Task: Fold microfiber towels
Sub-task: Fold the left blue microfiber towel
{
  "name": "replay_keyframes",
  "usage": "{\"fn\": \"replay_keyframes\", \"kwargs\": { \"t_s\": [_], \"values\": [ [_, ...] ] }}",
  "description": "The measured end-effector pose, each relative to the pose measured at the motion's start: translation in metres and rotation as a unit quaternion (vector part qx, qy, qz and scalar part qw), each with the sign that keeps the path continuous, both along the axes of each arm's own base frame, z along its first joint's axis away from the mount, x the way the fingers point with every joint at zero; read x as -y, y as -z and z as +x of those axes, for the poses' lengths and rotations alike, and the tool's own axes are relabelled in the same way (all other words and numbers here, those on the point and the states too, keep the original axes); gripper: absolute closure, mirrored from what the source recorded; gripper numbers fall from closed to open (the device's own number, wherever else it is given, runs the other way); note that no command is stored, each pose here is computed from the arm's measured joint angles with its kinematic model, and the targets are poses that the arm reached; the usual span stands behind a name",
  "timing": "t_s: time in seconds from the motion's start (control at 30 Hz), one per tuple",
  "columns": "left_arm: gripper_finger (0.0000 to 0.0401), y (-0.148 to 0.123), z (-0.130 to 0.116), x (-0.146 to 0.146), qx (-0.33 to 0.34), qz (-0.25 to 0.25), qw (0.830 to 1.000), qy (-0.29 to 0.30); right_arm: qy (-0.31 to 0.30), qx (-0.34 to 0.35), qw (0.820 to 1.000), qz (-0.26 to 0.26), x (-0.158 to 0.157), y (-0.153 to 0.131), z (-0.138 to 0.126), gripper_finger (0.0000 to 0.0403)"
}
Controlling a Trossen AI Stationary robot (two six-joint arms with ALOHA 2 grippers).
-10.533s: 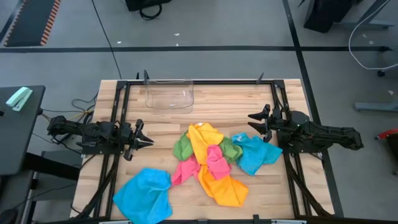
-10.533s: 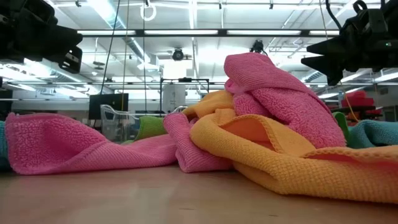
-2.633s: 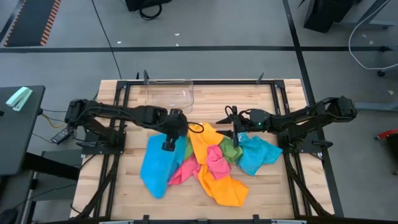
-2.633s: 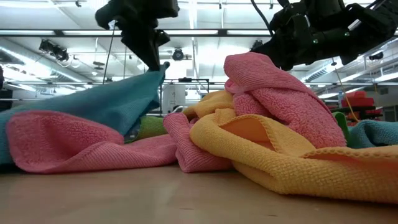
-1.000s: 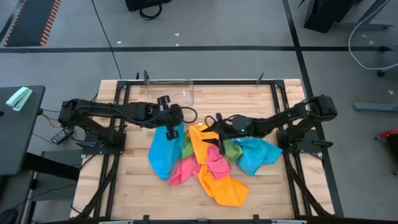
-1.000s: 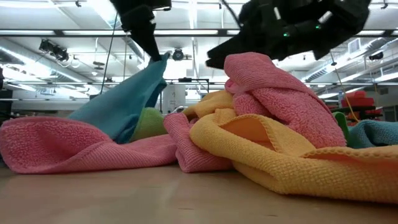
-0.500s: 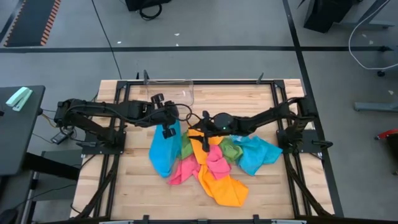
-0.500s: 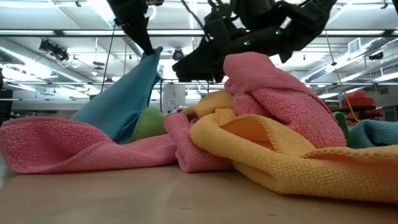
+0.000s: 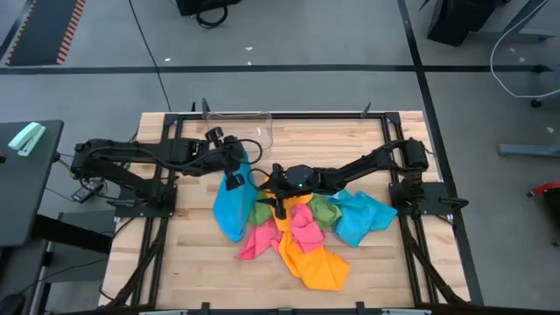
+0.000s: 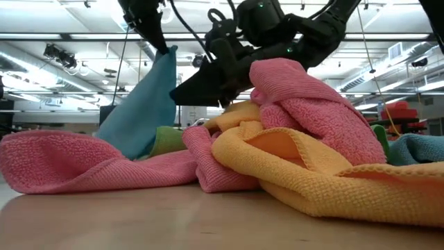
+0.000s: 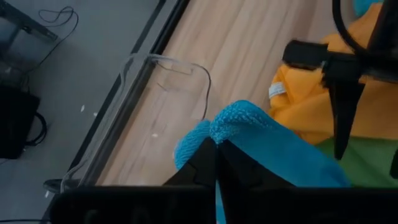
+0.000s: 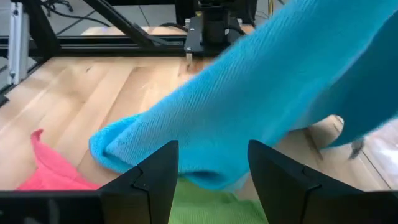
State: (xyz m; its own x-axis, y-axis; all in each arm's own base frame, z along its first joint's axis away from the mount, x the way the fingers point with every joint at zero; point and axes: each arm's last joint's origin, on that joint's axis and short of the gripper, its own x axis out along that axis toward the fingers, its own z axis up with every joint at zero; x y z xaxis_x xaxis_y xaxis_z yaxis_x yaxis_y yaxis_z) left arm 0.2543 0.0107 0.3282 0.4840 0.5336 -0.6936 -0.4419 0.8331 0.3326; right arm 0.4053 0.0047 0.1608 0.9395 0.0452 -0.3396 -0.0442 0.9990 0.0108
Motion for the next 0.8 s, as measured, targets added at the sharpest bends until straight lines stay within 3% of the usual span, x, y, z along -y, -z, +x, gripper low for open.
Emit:
{"fn": "replay_keyframes", "kwargs": {
  "t_s": [0.27, 0.43, 0.8],
  "values": [
    [0.0383, -0.008, -0.008, 0.002, 0.022, -0.002, 1.000, -0.001, 0.023, 0.010, 0.999, -0.022, 0.008, -0.007, 0.002, 0.0202],
    [0.0392, -0.014, -0.011, 0.001, 0.041, 0.002, 0.999, -0.006, 0.058, -0.006, 0.998, -0.021, 0.015, 0.001, 0.003, 0.0202],
    [0.0383, -0.018, -0.009, 0.000, 0.065, 0.017, 0.998, -0.010, 0.064, -0.006, 0.997, -0.031, 0.023, 0.012, 0.007, 0.0208]
  ]
}}
